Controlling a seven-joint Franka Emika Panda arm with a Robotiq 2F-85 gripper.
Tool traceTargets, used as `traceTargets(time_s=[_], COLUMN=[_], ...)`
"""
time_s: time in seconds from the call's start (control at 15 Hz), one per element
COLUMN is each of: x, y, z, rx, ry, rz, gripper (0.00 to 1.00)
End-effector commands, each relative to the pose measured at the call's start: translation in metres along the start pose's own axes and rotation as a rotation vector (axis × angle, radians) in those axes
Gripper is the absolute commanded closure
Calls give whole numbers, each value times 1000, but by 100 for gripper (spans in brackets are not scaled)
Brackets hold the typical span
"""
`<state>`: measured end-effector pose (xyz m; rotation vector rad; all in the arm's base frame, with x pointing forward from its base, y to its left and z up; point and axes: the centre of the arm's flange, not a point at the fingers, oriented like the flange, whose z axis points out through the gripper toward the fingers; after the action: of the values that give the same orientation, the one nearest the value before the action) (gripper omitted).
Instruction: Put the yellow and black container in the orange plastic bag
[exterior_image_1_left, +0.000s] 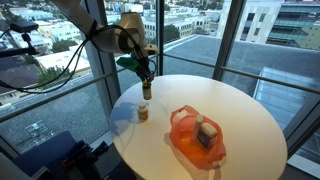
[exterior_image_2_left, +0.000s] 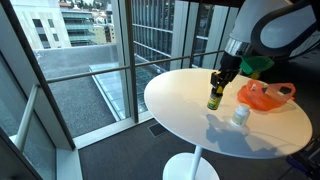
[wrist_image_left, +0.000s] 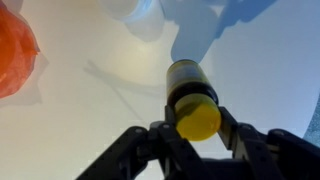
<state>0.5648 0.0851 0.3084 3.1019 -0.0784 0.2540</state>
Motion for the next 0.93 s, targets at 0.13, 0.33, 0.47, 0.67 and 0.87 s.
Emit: traceTargets(time_s=[0.13, 0.33, 0.47, 0.67, 0.87], x=[-23, -37, -47, -69, -94], y=[46, 77, 96, 129, 161], z=[-58, -82, -94, -109, -120], rx=[-11, -25, -30, -41, -54], ry=[67, 95, 110, 129, 138], rz=[77, 137, 177, 244, 321], gripper=[81, 81, 81, 81, 81])
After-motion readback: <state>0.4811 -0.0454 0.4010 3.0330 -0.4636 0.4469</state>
